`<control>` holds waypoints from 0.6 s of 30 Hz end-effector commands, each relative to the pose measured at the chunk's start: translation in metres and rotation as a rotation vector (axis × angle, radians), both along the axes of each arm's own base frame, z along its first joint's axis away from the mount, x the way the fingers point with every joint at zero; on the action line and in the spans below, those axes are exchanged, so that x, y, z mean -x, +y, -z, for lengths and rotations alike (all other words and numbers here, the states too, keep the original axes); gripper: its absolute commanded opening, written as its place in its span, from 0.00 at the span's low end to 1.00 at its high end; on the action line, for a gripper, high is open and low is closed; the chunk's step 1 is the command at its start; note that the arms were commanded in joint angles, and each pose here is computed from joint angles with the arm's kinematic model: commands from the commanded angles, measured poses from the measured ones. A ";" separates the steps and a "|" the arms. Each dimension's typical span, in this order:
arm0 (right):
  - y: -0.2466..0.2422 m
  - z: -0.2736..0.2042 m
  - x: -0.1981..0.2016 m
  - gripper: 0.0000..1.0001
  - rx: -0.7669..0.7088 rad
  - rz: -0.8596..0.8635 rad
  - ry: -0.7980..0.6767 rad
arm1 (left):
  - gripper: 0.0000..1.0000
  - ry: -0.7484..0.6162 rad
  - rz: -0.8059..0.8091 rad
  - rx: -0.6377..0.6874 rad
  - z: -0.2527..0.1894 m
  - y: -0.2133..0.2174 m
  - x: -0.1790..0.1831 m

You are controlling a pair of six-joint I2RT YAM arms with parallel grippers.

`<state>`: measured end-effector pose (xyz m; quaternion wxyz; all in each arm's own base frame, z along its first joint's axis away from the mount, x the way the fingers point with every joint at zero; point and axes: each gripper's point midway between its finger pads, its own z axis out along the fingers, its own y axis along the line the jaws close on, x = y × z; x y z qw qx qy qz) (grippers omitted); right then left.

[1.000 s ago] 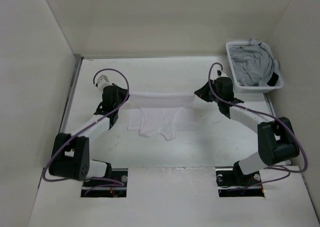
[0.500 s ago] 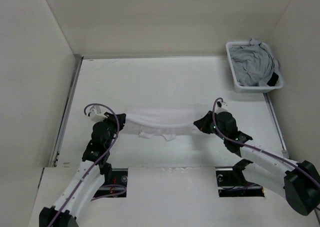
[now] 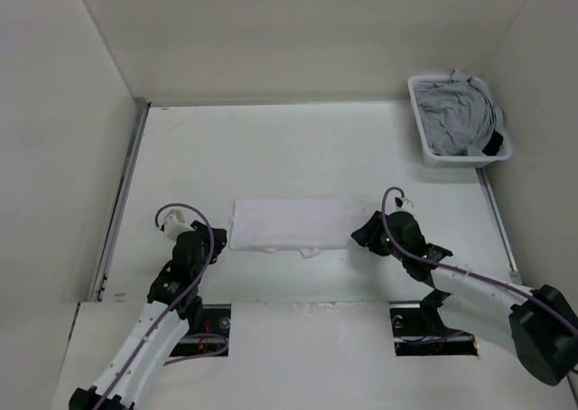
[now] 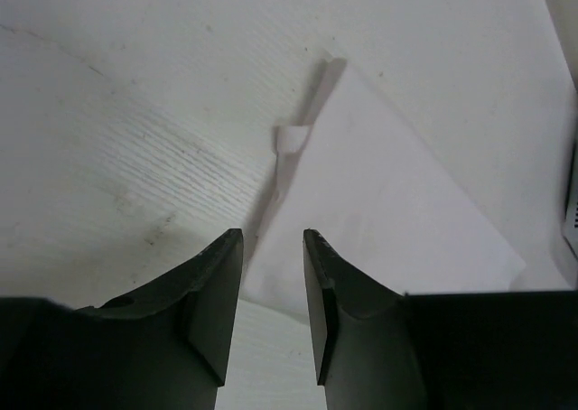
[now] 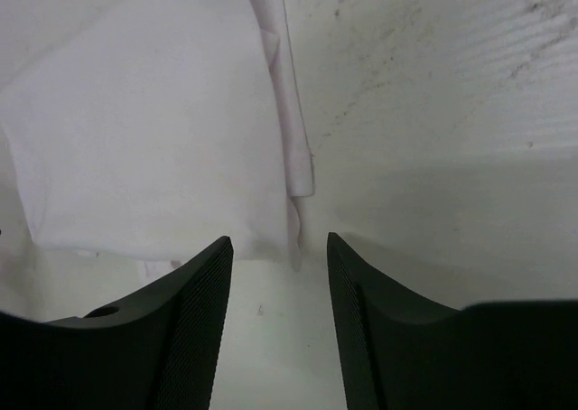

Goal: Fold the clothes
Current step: Fold the tank top

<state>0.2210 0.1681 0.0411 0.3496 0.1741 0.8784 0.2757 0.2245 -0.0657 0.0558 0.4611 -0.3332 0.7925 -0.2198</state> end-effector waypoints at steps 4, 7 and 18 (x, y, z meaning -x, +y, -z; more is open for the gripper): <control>0.002 -0.028 -0.049 0.52 0.048 0.020 -0.085 | 0.32 -0.148 -0.007 -0.028 -0.059 -0.009 -0.031; 0.000 -0.019 -0.061 0.51 0.059 0.030 -0.061 | 0.33 -0.134 0.129 -0.016 -0.059 -0.058 -0.040; 0.027 0.010 -0.057 0.34 -0.001 -0.021 0.034 | 0.34 -0.025 0.232 -0.103 -0.004 -0.108 -0.050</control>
